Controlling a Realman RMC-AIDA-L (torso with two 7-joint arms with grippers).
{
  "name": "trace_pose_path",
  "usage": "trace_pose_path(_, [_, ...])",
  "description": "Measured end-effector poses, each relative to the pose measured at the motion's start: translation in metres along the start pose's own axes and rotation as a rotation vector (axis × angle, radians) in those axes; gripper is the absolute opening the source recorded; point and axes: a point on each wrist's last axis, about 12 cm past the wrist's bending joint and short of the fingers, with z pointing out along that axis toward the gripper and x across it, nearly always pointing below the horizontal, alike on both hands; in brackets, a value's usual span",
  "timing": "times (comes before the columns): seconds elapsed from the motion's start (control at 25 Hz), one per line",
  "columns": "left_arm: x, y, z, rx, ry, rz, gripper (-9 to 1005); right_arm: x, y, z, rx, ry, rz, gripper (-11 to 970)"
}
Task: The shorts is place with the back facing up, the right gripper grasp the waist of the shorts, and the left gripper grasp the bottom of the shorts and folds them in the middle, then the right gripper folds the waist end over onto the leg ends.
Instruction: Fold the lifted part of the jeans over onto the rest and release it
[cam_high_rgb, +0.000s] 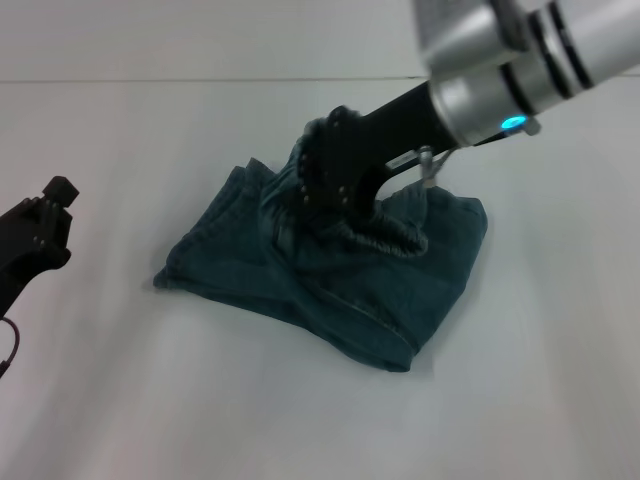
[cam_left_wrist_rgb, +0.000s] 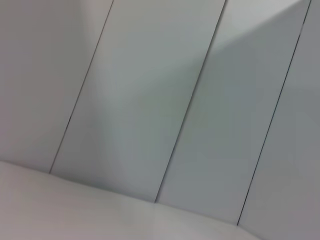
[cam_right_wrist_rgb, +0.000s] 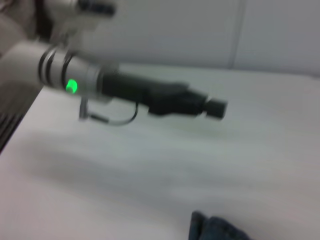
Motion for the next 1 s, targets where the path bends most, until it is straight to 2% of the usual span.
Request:
trace_pose_path(0.2, [0.000, -0.003, -0.009, 0.010, -0.023, -0.030, 1, -0.011, -0.003, 0.018, 0.020, 0.110, -0.087, 170])
trace_pose_path(0.4, [0.003, -0.006, -0.011, 0.013, -0.028, -0.052, 2, -0.015, 0.001, 0.024, -0.015, 0.157, -0.143, 178])
trace_pose_path(0.76, [0.002, -0.008, -0.011, 0.027, -0.037, -0.046, 1, -0.017, 0.017, 0.022, -0.158, 0.153, -0.177, 577])
trace_pose_path(1.0, [0.002, -0.010, -0.010, 0.045, -0.041, -0.042, 2, -0.017, 0.019, 0.020, -0.161, 0.228, -0.142, 842])
